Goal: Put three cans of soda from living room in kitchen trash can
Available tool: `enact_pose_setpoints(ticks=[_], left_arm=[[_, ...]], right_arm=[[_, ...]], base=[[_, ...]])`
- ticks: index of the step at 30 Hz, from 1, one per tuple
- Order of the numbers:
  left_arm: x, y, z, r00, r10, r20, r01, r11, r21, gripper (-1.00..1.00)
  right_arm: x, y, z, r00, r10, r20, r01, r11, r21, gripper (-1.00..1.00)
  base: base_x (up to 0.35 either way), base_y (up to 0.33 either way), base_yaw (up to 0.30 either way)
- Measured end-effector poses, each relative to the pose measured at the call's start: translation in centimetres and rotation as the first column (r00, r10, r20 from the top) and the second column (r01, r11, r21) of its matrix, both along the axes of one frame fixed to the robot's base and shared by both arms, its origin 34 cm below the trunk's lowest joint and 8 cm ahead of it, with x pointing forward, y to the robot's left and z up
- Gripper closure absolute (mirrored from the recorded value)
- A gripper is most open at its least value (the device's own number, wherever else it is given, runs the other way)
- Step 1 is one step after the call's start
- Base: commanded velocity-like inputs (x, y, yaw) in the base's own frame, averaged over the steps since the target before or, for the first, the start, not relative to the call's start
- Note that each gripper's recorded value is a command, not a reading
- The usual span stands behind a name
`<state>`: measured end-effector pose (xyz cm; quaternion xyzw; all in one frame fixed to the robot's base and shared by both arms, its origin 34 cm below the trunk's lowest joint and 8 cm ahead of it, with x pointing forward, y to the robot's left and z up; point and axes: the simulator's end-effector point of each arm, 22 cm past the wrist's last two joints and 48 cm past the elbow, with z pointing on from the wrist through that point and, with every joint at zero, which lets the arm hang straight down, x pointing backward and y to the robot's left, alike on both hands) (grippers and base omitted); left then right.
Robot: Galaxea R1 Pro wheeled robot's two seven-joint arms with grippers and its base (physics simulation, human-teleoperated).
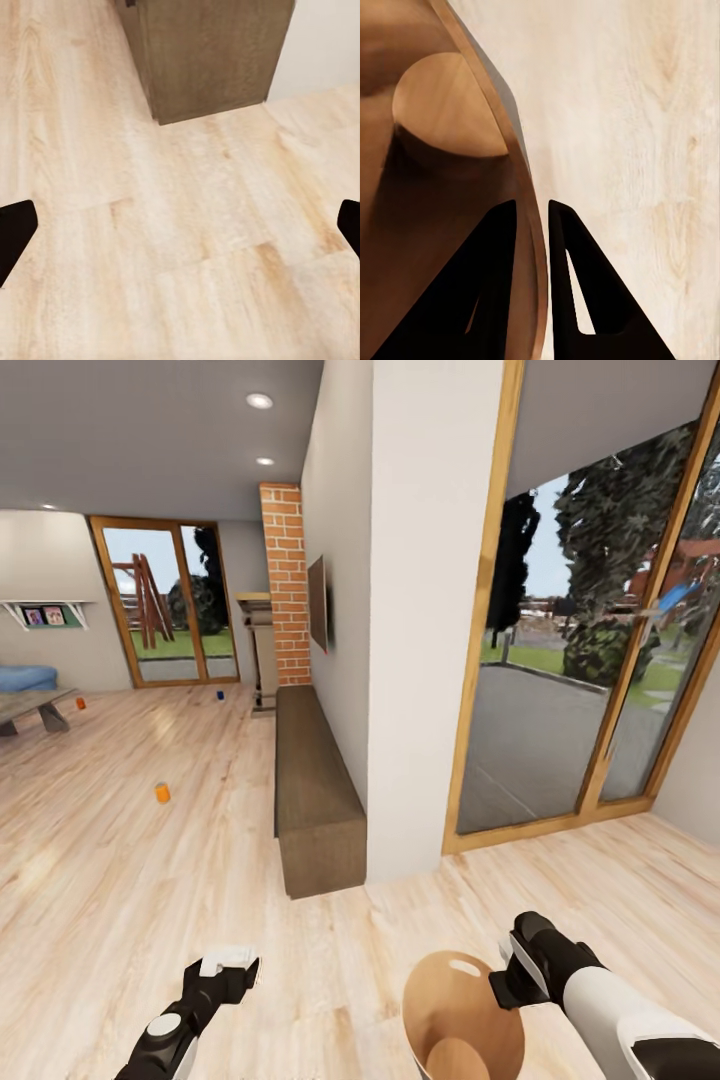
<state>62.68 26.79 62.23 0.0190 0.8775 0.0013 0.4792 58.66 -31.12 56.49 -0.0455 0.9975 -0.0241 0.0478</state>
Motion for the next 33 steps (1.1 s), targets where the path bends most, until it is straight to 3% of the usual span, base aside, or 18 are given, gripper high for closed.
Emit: enact_pose_setpoints(ticks=[12, 33], left_arm=[[0.36, 0.04, 0.67, 1.000, 0.000, 0.015, 0.000, 1.000, 0.001, -1.00], [0.22, 0.05, 0.19, 1.000, -0.001, 0.004, 0.001, 1.000, 0.001, -1.00]], right_arm=[[-0.06, -0.04, -0.06, 1.000, 0.000, -0.002, 0.000, 1.000, -0.002, 1.00], [-0.27, 0.15, -0.51, 1.000, -0.008, -0.010, 0.008, 1.000, 0.010, 1.00]], base=[[-0.097, 0.253, 0.094], [-0.060, 0.281, 0.204]])
